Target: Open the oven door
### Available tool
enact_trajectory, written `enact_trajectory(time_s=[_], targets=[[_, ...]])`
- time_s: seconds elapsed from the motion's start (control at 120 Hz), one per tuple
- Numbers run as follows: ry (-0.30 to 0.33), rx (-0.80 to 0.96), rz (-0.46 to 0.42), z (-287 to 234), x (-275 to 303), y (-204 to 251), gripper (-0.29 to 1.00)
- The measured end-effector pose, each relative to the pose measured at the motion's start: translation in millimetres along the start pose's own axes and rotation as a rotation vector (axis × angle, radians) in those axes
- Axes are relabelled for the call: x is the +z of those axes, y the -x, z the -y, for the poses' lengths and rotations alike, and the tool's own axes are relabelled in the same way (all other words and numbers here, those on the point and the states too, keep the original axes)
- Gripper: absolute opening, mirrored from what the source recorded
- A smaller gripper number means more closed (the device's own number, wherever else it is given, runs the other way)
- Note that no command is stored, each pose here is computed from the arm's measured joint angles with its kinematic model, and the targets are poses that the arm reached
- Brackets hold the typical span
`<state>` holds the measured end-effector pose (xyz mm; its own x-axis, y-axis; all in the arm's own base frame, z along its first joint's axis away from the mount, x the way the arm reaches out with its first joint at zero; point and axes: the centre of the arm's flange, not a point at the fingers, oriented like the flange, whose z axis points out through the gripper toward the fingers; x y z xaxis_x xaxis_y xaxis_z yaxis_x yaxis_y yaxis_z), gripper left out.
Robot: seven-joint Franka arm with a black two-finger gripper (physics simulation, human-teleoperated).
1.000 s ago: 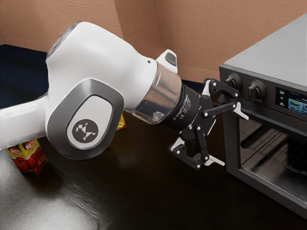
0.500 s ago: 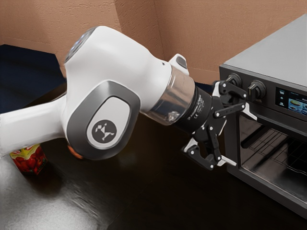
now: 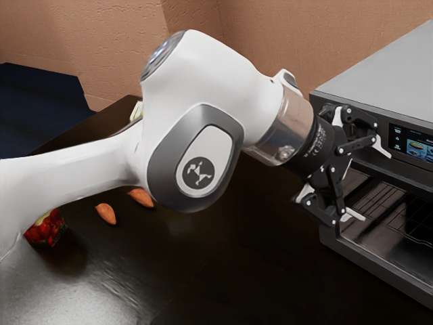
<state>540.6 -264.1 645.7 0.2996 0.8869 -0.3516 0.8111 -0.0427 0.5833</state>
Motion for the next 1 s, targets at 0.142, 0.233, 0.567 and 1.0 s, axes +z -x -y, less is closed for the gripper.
enact_trajectory(time_s=[0.142, 0.233, 0.567, 1.0], targets=[[-0.015, -0.027, 0.019, 3, 8, -3, 0.7], [-0.037, -0.051, 0.032, 6, 21, -8, 0.7], [-0.066, -0.095, 0.057, 40, 0, -33, 0.7], [-0.063, 0.075, -0.34, 16, -228, -98, 0.7]])
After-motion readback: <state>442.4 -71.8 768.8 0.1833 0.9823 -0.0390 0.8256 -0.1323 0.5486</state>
